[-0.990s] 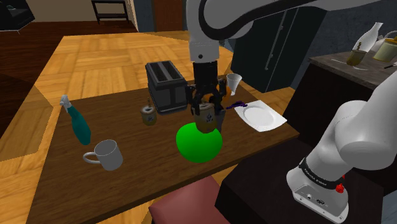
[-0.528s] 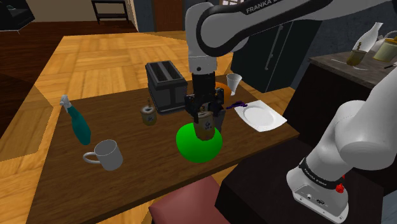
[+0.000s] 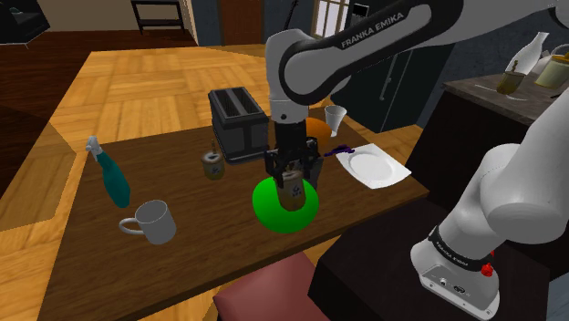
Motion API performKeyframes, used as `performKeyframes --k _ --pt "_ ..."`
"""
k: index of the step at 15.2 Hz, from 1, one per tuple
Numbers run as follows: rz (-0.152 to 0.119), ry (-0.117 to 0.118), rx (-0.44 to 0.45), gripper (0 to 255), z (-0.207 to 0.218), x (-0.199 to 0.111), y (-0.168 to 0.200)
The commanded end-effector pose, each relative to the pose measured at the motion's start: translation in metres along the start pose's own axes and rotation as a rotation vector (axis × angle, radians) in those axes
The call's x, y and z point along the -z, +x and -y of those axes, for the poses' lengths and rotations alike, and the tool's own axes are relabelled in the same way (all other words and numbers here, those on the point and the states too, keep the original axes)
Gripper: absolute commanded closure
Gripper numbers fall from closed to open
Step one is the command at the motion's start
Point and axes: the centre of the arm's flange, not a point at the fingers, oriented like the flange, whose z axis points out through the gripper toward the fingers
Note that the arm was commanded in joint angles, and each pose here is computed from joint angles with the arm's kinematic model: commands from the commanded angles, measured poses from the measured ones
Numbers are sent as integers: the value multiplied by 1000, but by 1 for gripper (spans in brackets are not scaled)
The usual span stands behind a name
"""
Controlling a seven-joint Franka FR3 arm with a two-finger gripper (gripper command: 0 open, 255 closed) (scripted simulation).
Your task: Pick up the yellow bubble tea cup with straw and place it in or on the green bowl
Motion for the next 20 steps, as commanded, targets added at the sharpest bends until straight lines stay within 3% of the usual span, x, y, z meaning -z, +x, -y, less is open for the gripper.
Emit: performKeyframes --k 1,7,8,13,17,20 --pt "-1 1 0 255 0 -3 2" --pt "-1 1 0 255 0 -3 2" --pt "-1 1 0 0 -1 -3 2" --pt "-1 1 0 0 0 -3 2" --pt "-1 1 0 0 0 47 2" --pt "-1 1 0 0 0 47 2"
